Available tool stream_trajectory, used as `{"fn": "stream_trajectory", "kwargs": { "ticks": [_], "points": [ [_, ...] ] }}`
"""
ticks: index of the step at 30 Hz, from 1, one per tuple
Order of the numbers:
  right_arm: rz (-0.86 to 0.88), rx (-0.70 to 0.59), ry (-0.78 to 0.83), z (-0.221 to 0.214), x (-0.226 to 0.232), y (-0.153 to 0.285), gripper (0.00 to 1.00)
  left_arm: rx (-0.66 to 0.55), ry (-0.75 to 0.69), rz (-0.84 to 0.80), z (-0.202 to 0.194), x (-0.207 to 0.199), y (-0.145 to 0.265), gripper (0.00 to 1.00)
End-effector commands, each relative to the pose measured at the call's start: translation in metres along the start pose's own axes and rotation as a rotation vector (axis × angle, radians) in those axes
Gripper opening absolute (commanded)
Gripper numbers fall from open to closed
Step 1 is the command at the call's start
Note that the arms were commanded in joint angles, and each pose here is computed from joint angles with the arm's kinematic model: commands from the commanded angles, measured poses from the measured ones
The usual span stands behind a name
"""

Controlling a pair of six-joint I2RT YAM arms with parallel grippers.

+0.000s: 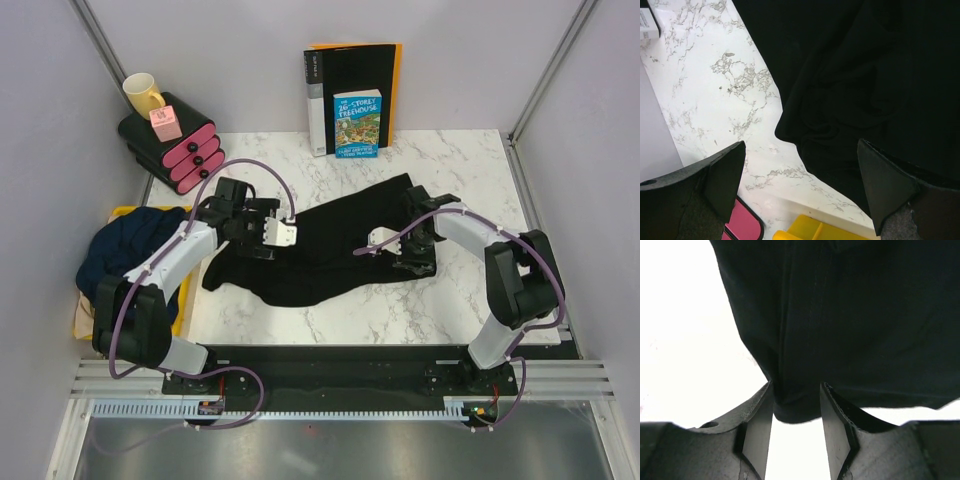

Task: Fold and stack the t-shirts
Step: Flatten the tshirt out

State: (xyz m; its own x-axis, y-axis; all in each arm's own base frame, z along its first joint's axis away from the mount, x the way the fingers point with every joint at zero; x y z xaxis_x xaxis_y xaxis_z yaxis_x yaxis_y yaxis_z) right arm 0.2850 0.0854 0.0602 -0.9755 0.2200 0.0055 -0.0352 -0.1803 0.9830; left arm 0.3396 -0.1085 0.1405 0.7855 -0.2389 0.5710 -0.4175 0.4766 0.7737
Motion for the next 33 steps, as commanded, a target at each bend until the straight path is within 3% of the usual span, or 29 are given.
{"fn": "stream_trajectory", "kwargs": {
  "ticks": [1,6,16,23,28,33],
  "points": [
    [0.013,-0.004,0.054,0.006,0.001,0.028,0.50,-0.061,0.016,0.001,0.014,-0.003,0.002,0.99],
    [0.035,0.003,0.051,0.008,-0.002,0.023,0.47,-0.078,0.026,-0.012,0.021,-0.005,-0.002,0.99],
    [0.074,-0.033,0.030,0.018,0.000,0.015,0.59,-0.069,0.023,-0.023,0.021,-0.012,-0.003,0.99],
    [0.037,-0.053,-0.009,0.025,-0.013,0.003,0.58,-0.082,0.029,-0.024,0.024,-0.011,-0.004,0.99],
    [0.045,-0.054,-0.019,0.029,-0.014,-0.002,0.50,-0.076,0.027,-0.025,0.023,-0.013,-0.004,0.99],
    [0.049,-0.081,-0.015,0.035,-0.015,0.007,0.55,-0.078,0.023,-0.032,0.023,-0.016,-0.004,0.99]
  ]
}}
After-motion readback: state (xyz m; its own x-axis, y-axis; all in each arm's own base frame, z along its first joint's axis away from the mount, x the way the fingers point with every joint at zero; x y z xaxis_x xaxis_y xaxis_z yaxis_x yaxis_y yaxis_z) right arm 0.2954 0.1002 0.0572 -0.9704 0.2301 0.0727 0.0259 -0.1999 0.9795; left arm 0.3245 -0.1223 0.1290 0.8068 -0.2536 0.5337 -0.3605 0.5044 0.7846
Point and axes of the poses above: each gripper's point midway between its finger pads, its own y axis back along the fingers, its own x axis along the line the jaws close on, z = x × y, the point moved 3 cm from there along y, back along the fingers, and after that the axes turned 9 degrees about -y, right-handed, at the moved point
